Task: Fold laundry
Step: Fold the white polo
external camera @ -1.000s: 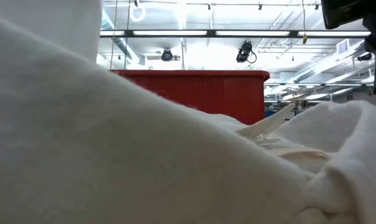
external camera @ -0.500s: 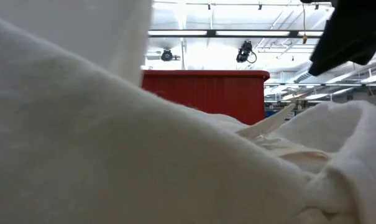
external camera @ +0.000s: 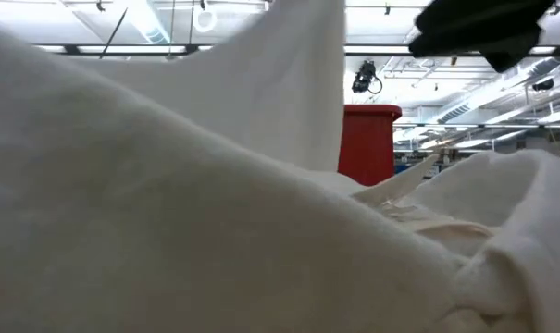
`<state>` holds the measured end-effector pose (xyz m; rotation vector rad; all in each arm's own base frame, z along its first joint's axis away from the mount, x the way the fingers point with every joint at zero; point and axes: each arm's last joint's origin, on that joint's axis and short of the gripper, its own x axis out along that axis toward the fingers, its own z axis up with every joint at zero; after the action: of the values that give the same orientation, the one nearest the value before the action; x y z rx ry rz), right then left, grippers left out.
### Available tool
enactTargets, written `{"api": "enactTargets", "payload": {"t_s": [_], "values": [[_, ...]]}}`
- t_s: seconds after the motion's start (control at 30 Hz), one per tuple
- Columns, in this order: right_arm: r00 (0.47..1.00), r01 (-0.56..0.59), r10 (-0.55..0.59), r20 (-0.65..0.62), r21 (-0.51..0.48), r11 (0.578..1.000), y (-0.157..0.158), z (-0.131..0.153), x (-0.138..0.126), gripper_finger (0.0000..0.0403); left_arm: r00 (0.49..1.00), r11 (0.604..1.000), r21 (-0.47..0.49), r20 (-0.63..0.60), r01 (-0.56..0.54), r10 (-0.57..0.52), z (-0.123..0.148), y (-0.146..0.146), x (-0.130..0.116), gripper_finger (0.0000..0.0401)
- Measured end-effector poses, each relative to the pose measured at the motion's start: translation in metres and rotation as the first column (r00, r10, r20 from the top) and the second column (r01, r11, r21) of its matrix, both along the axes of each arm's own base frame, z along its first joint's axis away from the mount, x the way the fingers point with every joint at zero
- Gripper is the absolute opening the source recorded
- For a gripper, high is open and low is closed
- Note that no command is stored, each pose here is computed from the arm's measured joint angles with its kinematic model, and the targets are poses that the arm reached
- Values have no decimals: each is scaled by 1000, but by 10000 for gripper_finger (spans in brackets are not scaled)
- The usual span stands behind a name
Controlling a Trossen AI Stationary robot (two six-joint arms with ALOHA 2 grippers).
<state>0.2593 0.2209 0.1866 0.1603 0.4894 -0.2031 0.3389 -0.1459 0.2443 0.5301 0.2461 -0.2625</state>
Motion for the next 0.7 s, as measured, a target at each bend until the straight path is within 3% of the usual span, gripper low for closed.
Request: {"api": "enactTargets", "payload": {"t_s": [0.23,0.33,0.43,0.7], "values": [[999,-30,30,10,3,1000,9,-13,4,125,993,999,1,109,38,-38,-18,-7,19,7],[1000,-23,22,16,83,996,11,-13,5,125,986,999,17,161,43,-45,-21,-7,25,11],[1000,-19,18,17,114,993,11,-12,5,125,988,999,3,145,46,-46,-27,-4,30,11],[998,-23,26,-48,75,997,15,-16,-9,125,989,988,-91,87,123,-115,-45,-2,38,13]]}}
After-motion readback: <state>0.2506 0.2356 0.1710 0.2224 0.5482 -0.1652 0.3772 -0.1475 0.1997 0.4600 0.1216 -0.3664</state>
